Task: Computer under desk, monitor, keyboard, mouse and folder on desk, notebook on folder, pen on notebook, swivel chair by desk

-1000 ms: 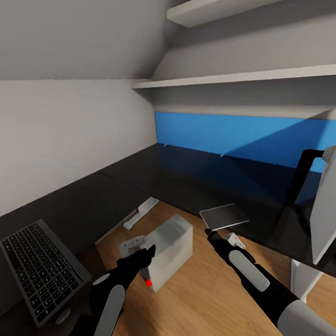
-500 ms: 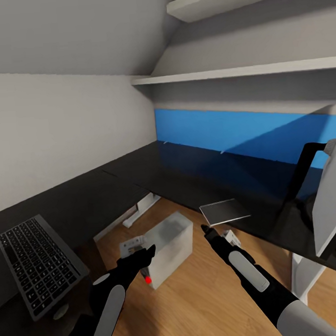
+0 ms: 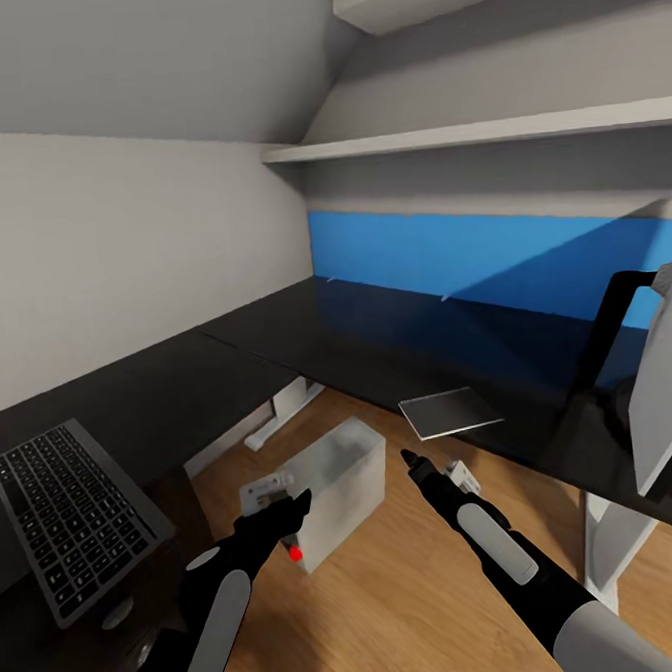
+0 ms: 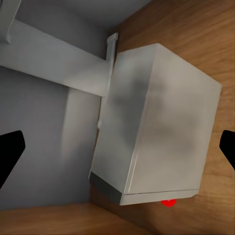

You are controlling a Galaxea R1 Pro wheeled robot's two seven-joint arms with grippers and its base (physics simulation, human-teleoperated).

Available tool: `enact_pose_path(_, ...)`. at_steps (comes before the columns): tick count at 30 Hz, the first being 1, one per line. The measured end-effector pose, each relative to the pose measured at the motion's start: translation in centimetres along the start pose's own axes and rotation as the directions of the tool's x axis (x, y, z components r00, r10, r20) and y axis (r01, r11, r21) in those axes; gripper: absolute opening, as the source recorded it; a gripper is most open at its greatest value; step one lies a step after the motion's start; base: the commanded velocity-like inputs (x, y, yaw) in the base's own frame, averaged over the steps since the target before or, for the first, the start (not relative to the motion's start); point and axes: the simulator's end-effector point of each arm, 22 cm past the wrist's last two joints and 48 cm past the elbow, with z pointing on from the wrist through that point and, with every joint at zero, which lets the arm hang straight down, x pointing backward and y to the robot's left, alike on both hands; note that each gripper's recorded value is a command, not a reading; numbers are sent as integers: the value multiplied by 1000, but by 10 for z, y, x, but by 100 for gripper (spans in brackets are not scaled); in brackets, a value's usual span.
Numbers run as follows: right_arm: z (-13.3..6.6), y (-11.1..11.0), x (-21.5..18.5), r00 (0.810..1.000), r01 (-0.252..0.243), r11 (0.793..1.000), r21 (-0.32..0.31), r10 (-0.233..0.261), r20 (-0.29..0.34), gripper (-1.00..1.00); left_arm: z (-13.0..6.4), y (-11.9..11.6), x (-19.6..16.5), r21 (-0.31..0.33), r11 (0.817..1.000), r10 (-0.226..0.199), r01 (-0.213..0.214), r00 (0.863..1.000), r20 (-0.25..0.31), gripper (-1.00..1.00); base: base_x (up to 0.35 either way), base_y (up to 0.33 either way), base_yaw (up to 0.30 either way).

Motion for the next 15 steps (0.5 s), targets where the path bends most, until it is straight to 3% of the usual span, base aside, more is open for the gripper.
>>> enact_pose_path(9, 6, -16, 6, 1000, 1, 1000, -3, -1, 6, 100, 7, 7, 16, 0, 1000, 0, 0, 1000, 0, 100, 0, 0, 0)
enact_pose_path(15, 6, -4, 7, 1000, 3, 998, -68, -2, 7, 100, 8, 8, 18, 1, 1000, 0, 0, 1000, 0, 100, 0, 0, 0)
